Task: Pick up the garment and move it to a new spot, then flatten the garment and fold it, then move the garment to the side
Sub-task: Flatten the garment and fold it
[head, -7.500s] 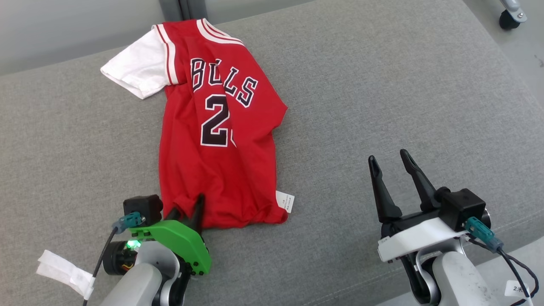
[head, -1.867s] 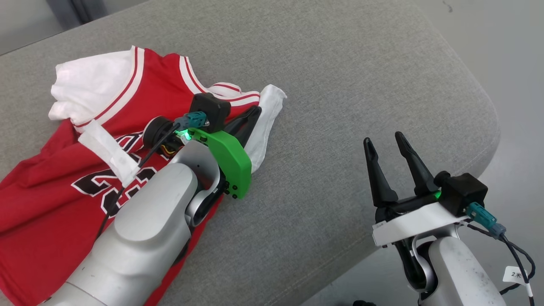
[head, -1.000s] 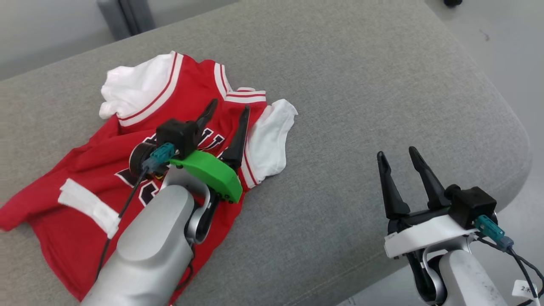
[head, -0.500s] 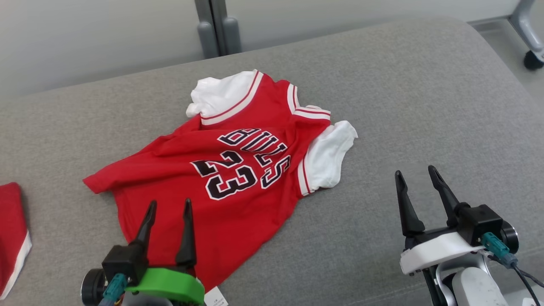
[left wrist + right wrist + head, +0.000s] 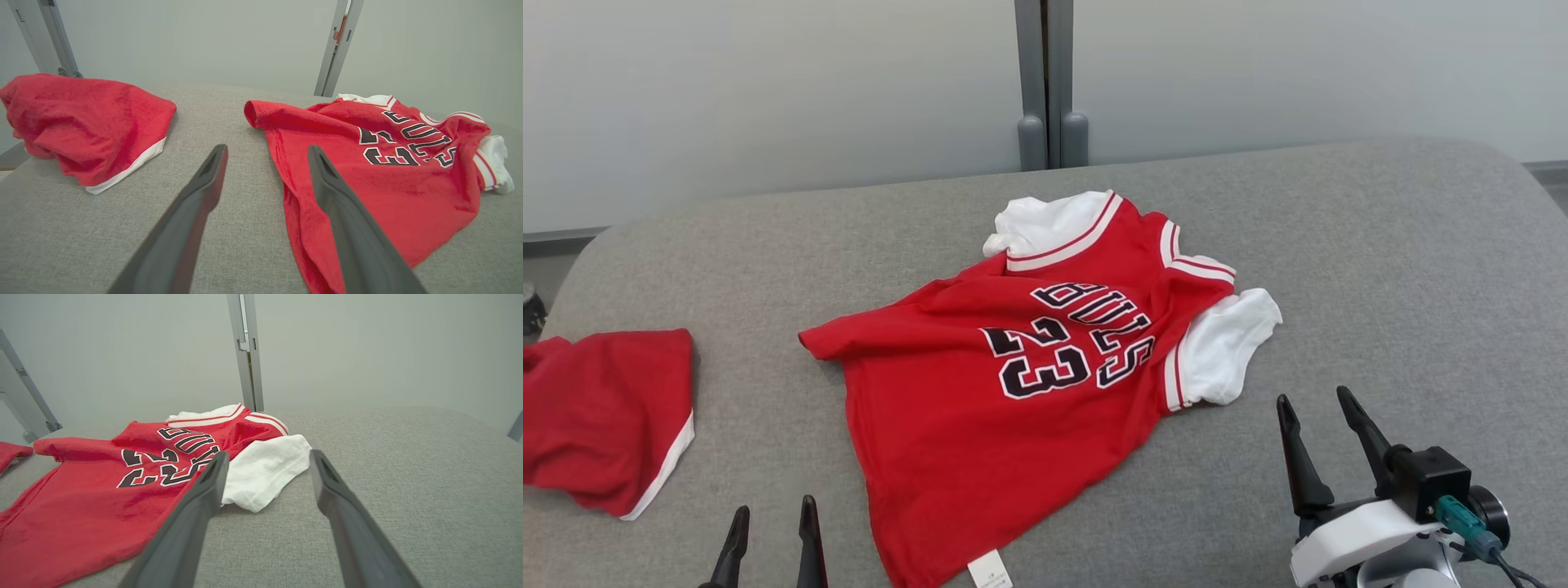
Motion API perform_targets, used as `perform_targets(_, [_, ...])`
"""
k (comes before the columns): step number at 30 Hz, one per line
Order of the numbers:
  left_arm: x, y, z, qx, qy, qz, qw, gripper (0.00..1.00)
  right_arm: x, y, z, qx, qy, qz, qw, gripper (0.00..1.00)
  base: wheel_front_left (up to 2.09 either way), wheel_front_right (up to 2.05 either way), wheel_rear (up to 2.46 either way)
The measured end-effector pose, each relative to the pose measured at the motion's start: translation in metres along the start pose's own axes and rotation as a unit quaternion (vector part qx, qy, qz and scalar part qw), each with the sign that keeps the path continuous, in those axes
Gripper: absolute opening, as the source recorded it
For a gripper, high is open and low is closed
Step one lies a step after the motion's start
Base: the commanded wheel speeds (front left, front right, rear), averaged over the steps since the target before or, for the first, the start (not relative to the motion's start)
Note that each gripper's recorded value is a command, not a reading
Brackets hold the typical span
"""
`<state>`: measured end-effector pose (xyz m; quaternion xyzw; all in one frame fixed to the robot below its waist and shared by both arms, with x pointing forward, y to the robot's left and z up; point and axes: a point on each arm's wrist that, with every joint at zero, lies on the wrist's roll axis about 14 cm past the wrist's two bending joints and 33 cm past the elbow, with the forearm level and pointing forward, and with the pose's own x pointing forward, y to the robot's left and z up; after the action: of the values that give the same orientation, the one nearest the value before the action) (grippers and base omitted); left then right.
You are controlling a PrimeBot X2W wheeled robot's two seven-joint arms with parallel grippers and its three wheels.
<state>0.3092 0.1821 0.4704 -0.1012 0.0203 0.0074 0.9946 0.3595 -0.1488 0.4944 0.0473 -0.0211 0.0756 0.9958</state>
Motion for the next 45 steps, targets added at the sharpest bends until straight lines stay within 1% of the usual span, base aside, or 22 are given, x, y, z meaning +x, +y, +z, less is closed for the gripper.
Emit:
perform_targets(4, [-0.009, 0.009, 0.003, -0.005, -0.009, 0.007, 1.0, 1.0, -0.006, 0.003, -0.006, 0.004, 0.009, 0.003, 1.0, 1.0, 0.0, 0.0, 0.0])
perform_targets(9, [-0.007, 0.01, 0.006, -0.007, -0.015, 0.005, 1.0, 1.0, -0.01, 0.001, -0.011, 0.006, 0.017, -0.002, 1.0, 1.0, 0.0, 0.0, 0.0])
perform_targets(23, [0.001, 0.002, 0.003, 0.0, -0.01, -0.016, 1.0, 1.0, -0.01, -0.005, -0.014, 0.008, 0.022, -0.012, 1.0, 1.0, 0.0, 0.0, 0.0])
perform_targets(27, [0.001, -0.008, -0.004, 0.007, 0.002, -0.033, 0.999, 1.0, -0.009, -0.004, -0.014, 0.008, 0.022, -0.009, 1.0, 1.0, 0.0, 0.0, 0.0])
perform_targets(31, [-0.001, -0.033, -0.022, 0.009, 0.042, -0.068, 0.997, 1.0, 0.007, -0.005, 0.006, -0.006, -0.008, -0.005, 1.0, 1.0, 0.0, 0.0, 0.0])
perform_targets(34, [-0.004, -0.055, -0.04, 0.021, 0.114, -0.106, 0.988, 1.0, 0.02, -0.004, 0.01, -0.03, -0.009, 0.008, 0.999, 1.0, 0.0, 0.0, 0.0])
perform_targets(36, [-0.011, -0.068, -0.056, 0.023, 0.174, -0.126, 0.976, 1.0, 0.031, -0.007, 0.005, -0.053, 0.009, 0.021, 0.998, 1.0, 0.0, 0.0, 0.0])
perform_targets(39, [-0.015, -0.074, -0.069, 0.03, 0.225, -0.139, 0.964, 1.0, 0.051, -0.014, -0.004, -0.088, 0.056, 0.037, 0.994, 1.0, 0.0, 0.0, 0.0])
perform_targets(43, [-0.02, -0.075, -0.089, 0.046, 0.277, -0.146, 0.949, 1.0, 0.071, -0.027, -0.014, -0.11, 0.108, 0.042, 0.987, 1.0, 0.0, 0.0, 0.0])
perform_targets(45, [-0.017, -0.076, -0.097, 0.049, 0.291, -0.151, 0.943, 1.0, 0.079, -0.032, -0.02, -0.121, 0.128, 0.046, 0.983, 1.0, 0.0, 0.0, 0.0])
